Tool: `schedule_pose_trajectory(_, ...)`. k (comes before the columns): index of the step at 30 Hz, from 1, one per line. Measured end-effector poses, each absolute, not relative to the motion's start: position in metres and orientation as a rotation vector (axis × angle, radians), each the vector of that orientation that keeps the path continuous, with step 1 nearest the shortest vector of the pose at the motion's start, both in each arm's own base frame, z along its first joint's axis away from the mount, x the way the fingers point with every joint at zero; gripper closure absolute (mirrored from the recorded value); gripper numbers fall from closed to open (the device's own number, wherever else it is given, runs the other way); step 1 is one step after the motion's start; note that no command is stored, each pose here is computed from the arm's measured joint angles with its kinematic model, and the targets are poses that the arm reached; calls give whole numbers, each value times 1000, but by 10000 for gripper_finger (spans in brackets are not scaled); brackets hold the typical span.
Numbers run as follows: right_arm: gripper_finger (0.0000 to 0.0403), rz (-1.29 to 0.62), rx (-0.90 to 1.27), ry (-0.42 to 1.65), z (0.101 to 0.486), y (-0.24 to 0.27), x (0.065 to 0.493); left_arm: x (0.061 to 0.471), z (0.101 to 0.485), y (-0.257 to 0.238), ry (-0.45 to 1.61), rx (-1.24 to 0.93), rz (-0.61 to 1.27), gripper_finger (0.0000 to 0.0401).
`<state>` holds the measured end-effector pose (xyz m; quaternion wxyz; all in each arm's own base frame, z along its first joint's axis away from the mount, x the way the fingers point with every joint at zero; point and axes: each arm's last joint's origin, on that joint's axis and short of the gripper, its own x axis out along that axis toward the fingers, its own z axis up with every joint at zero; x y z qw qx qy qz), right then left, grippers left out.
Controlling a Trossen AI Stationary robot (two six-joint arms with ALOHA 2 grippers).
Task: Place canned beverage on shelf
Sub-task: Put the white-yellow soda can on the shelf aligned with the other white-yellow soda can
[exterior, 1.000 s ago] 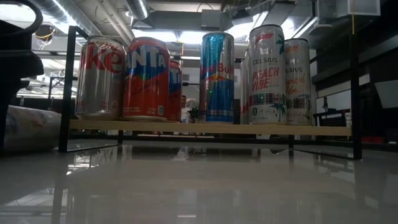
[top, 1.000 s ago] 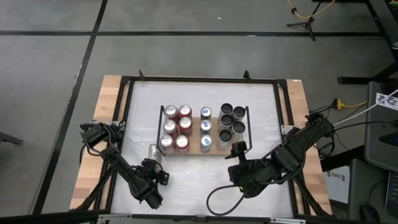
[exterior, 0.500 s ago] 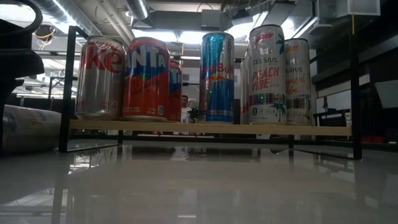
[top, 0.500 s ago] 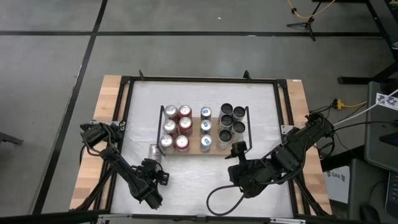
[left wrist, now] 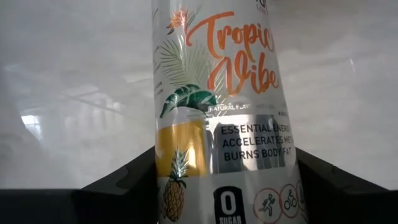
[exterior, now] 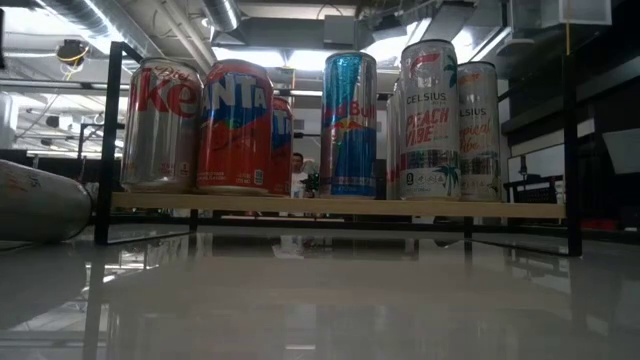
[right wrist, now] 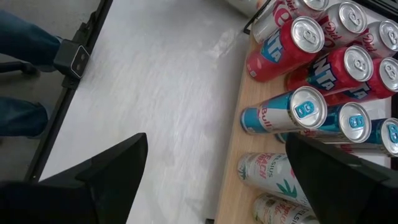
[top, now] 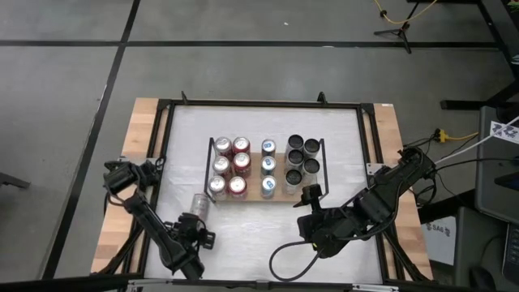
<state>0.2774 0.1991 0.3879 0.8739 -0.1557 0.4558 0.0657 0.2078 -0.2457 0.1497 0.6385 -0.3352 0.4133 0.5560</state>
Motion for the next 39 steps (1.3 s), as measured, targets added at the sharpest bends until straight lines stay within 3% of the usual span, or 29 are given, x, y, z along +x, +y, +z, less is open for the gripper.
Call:
schedule_pose_trajectory(7, 24, 139, -318, 940, 388, 200, 278, 203, 151, -257, 966, -794, 1219, 150)
schedule_pose_trajectory(19, 24, 151, -265, 862, 393, 204, 284, 203, 148, -285, 997, -916, 965, 151)
schedule_pose_trajectory(39, 24, 192, -189, 765, 398, 212, 292, 222, 148, -275, 1134, -602, 718, 136)
